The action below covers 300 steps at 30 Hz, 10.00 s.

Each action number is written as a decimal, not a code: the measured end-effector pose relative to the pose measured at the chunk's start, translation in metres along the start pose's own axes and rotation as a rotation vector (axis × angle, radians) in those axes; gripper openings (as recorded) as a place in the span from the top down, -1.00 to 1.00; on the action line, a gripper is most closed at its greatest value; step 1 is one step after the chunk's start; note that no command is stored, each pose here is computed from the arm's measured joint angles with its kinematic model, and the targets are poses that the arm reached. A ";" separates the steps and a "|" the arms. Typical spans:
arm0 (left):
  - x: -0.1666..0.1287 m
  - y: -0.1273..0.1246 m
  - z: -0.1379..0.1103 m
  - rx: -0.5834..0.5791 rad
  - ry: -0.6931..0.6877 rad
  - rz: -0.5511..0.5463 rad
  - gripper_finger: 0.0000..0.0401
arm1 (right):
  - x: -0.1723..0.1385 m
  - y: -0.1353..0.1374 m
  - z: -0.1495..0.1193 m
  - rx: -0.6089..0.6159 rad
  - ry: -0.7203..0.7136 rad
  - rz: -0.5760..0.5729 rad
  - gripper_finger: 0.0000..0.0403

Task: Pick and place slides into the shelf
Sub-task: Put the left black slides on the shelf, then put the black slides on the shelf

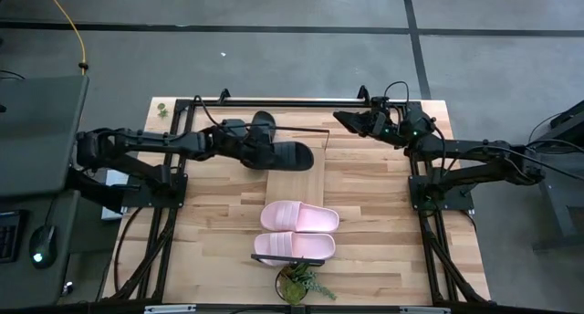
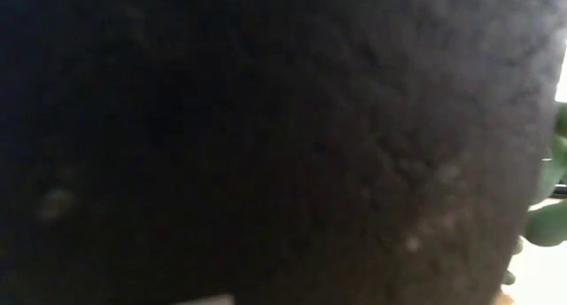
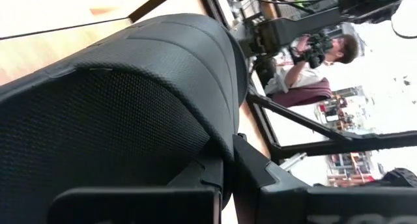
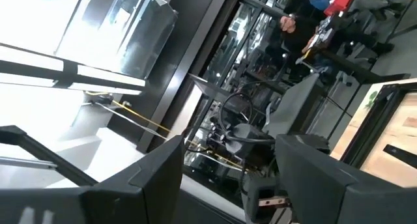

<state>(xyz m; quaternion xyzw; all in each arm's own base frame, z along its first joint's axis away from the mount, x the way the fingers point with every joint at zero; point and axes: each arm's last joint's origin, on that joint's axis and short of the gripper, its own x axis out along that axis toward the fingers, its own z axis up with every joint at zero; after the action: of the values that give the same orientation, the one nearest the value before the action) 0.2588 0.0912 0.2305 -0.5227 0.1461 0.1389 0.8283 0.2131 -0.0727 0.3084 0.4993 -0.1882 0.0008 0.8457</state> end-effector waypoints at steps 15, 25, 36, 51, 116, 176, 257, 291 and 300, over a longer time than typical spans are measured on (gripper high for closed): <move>0.031 0.002 0.009 0.000 -0.016 0.028 1.00 | 0.000 -0.001 0.000 -0.001 -0.006 -0.008 -0.15; 0.055 -0.005 0.021 0.042 0.002 0.024 1.00 | 0.000 -0.001 0.000 0.005 -0.004 -0.012 -0.15; 0.061 0.008 0.016 0.056 0.045 0.146 1.00 | 0.000 -0.001 -0.001 0.029 0.025 -0.002 -0.15; 0.061 0.009 0.016 0.079 0.026 0.166 1.00 | 0.000 -0.002 -0.002 0.031 0.037 -0.013 -0.15; 0.084 0.024 0.016 0.070 -0.050 0.162 0.19 | 0.001 -0.005 -0.017 0.029 0.077 -0.093 -0.15; 0.014 -0.022 0.029 0.173 0.070 0.516 -0.10 | -0.001 -0.015 -0.021 0.039 0.121 -0.195 -0.15; -0.015 0.108 0.019 -0.740 -0.519 0.489 -0.10 | -0.006 -0.027 -0.027 0.076 0.268 -0.288 -0.15; 0.012 0.132 0.024 -0.805 -0.698 0.439 -0.10 | -0.006 -0.027 -0.028 0.089 0.291 -0.283 -0.15; 0.005 0.138 0.036 -0.827 -0.748 0.412 -0.10 | -0.006 -0.027 -0.028 0.089 0.292 -0.285 -0.15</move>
<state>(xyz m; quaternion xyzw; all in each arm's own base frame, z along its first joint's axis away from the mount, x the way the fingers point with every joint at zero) 0.2146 0.1814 0.1297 -0.6784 -0.1233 0.5168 0.5073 0.2214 -0.0612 0.2715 0.5524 0.0094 -0.0382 0.8327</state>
